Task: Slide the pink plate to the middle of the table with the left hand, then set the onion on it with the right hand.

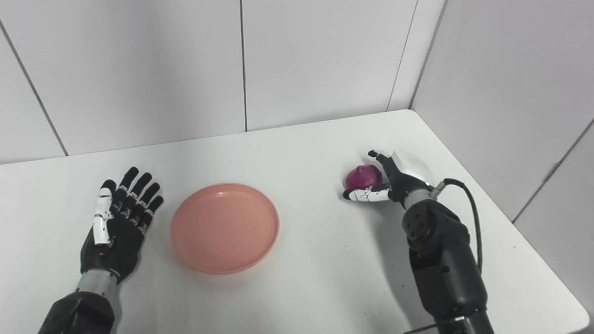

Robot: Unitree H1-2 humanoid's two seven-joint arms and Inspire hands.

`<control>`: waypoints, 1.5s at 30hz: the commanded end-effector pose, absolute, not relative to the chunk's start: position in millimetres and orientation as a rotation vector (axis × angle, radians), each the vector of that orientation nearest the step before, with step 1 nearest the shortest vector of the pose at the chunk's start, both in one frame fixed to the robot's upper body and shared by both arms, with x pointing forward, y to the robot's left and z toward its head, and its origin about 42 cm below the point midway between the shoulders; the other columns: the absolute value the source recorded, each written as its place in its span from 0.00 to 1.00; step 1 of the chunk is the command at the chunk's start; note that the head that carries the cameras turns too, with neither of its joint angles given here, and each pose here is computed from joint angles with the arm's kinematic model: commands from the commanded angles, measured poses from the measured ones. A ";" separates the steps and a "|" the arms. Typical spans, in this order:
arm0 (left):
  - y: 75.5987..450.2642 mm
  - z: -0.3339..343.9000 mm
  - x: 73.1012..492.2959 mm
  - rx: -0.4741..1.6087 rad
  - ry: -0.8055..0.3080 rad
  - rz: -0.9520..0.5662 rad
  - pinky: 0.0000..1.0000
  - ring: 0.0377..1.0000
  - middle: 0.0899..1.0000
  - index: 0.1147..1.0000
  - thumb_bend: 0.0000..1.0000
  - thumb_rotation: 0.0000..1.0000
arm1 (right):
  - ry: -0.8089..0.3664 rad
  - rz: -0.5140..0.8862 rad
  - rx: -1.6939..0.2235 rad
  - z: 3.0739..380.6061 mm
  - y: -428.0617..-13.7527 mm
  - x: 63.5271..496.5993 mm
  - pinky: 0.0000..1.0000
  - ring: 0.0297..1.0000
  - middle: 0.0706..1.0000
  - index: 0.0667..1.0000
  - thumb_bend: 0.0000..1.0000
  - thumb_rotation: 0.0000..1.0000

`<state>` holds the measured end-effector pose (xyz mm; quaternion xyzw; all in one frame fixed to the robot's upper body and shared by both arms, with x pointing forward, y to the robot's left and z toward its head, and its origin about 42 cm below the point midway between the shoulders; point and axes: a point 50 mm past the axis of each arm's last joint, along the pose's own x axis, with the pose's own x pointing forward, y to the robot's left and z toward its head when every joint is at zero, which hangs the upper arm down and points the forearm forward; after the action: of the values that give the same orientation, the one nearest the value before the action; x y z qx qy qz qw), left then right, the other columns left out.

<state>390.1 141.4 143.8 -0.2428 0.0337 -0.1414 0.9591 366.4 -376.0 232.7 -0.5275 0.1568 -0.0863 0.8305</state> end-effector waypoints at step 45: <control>144.0 132.3 384.8 -0.485 0.144 -0.265 0.95 0.94 0.94 0.93 0.39 1.00 | 0.100 -0.277 -1.151 282.1 -367.6 371.8 0.29 0.36 0.39 0.48 0.53 0.00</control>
<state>389.0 141.7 144.9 -0.2422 0.0380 -0.1433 0.9588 369.3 -368.6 252.5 -0.5337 0.0898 -0.1019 0.8347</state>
